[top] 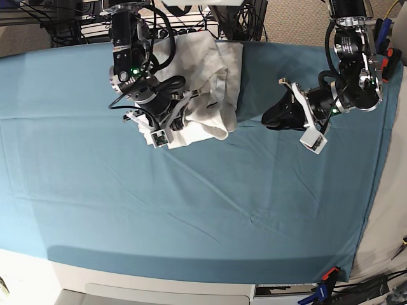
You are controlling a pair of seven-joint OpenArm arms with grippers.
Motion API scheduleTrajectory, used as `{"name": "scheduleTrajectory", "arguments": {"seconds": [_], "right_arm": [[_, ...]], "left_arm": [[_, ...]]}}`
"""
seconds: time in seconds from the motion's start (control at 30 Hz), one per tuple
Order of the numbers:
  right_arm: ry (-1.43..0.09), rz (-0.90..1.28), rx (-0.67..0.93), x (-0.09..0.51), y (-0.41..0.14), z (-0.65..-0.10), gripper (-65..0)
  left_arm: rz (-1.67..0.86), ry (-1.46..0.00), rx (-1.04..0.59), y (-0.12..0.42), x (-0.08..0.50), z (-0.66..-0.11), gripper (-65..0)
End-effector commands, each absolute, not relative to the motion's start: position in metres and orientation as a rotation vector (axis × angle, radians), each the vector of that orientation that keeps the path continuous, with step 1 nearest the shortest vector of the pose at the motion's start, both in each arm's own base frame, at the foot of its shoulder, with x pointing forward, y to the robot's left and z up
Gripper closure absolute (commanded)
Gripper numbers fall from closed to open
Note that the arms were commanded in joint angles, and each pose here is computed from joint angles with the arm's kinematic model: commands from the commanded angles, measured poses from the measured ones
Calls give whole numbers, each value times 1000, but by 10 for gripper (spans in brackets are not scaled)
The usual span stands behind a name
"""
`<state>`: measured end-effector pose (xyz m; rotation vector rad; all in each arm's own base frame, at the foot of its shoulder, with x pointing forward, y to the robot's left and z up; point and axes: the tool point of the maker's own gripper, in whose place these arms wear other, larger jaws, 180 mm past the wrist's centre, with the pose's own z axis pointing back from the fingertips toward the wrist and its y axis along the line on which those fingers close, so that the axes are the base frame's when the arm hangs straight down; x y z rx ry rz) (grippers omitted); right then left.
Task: Fold the T-shirt properly
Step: 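Press the right gripper down onto the folded shirt to flatten it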
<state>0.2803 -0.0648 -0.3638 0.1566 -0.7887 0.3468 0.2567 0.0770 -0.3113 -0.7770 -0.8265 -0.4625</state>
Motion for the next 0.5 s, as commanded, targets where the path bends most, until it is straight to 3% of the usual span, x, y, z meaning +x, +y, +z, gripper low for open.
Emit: {"name": "scheduleTrajectory", "arguments": {"seconds": [0.0, 0.47], "right_arm": [[-857, 352, 171, 288, -60, -344, 0], [-920, 339, 251, 269, -47, -317, 0]], "left_arm": [[-476, -883, -789, 77, 263, -297, -102], [-477, -881, -783, 77, 263, -298, -102]]}}
